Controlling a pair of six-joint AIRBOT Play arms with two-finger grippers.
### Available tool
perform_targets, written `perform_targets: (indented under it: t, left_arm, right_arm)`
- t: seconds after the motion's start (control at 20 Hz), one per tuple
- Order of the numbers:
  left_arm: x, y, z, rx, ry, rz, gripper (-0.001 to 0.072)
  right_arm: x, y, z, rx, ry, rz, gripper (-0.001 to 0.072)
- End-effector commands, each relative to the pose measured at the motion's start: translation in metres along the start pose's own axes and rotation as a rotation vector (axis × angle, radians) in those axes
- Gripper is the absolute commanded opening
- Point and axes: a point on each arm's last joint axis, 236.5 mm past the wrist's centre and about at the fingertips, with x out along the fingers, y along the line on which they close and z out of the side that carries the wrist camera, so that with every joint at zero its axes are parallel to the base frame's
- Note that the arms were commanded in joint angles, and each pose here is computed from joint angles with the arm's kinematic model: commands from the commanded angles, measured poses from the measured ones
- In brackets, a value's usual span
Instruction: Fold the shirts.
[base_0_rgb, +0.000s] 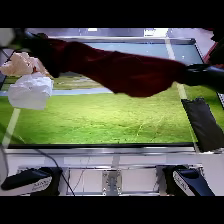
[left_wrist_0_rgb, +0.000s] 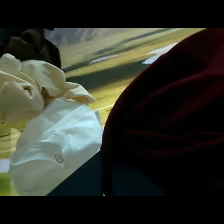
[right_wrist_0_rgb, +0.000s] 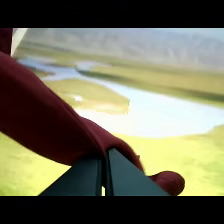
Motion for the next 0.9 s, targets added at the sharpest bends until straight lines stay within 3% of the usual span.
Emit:
perform_targets:
  t: [0.0,0.2,0.4,0.65,0.85]
  left_arm:
    - [-0.1,0.022,-0.004,-0.065,-0.156,-0.046,0.0014]
    - [-0.108,-0.022,-0.016,-0.035,-0.121,-0.215,0.0014]
    - [-0.001,-0.084,-0.062,0.079,0.14,-0.254,0.0015]
    - [0.157,-0.161,-0.146,0.208,0.379,-0.25,0.0015]
    - [0.261,-0.172,-0.185,0.22,0.42,-0.142,0.0015]
  right_arm:
    - [-0.113,0.011,0.053,-0.082,-0.242,-0.087,0.0025]
    - [-0.096,0.012,0.049,-0.064,-0.204,-0.06,0.0025]
    - [0.013,-0.004,-0.01,0.027,0.059,0.013,0.0026]
    - [0.154,-0.042,-0.135,0.154,0.395,0.021,0.0026]
    - [0.234,-0.073,-0.208,0.246,0.487,-0.03,0.0026]
